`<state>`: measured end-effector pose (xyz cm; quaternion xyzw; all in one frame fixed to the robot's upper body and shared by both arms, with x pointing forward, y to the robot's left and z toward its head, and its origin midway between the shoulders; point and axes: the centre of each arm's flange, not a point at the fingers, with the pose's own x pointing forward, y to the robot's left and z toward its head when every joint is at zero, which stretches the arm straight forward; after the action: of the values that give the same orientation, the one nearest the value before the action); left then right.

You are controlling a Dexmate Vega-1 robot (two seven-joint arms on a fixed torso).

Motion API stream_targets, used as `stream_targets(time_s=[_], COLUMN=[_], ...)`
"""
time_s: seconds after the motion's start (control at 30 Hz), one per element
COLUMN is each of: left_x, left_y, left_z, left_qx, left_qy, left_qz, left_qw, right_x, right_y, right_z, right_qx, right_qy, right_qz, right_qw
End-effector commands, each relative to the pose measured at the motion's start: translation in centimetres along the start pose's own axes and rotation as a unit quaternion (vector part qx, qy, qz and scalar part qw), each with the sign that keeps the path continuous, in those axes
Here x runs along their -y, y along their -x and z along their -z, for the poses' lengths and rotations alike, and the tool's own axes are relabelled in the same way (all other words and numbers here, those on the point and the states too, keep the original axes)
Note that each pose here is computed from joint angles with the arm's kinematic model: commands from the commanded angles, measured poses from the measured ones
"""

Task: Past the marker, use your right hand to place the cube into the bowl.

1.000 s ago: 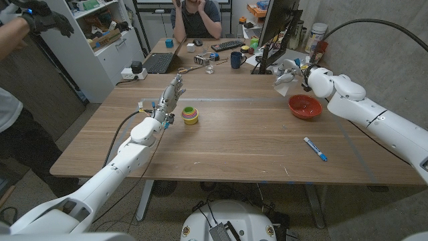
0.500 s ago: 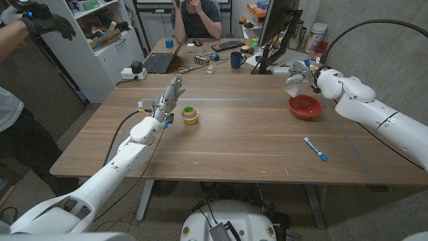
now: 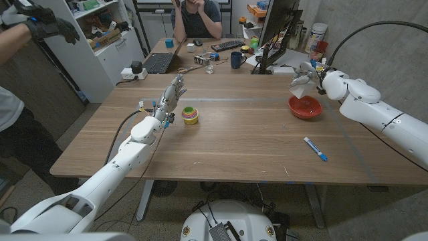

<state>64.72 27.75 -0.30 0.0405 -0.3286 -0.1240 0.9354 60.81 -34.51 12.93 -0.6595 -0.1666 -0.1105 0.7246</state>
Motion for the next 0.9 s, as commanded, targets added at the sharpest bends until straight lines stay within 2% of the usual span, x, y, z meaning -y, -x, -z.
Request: stream_targets(time_s=[0.03,0.3,0.6,0.9], left_x=[-0.3,-0.1,-0.3,-0.2], left_y=[-0.1,-0.2,0.0,0.0], left_z=[0.1,0.0,-0.1,-0.2], left_qx=[-0.002,-0.002,-0.001,-0.001], left_qy=[-0.002,-0.001,-0.004,-0.006], left_qz=[0.001,0.003,-0.003,-0.005], left_qw=[1.000,1.000,1.000,1.000], right_x=[-0.8,-1.5,-2.7,-3.9], right_y=[0.0,-0.1,-0.4,-0.8], right_z=[1.9,3.1,3.8,4.0], right_qx=[-0.031,-0.044,-0.058,-0.052], right_qy=[-0.009,-0.025,-0.018,-0.022], right_qz=[-0.006,-0.015,-0.029,-0.036], right_qw=[0.9995,0.9986,0.9977,0.9977])
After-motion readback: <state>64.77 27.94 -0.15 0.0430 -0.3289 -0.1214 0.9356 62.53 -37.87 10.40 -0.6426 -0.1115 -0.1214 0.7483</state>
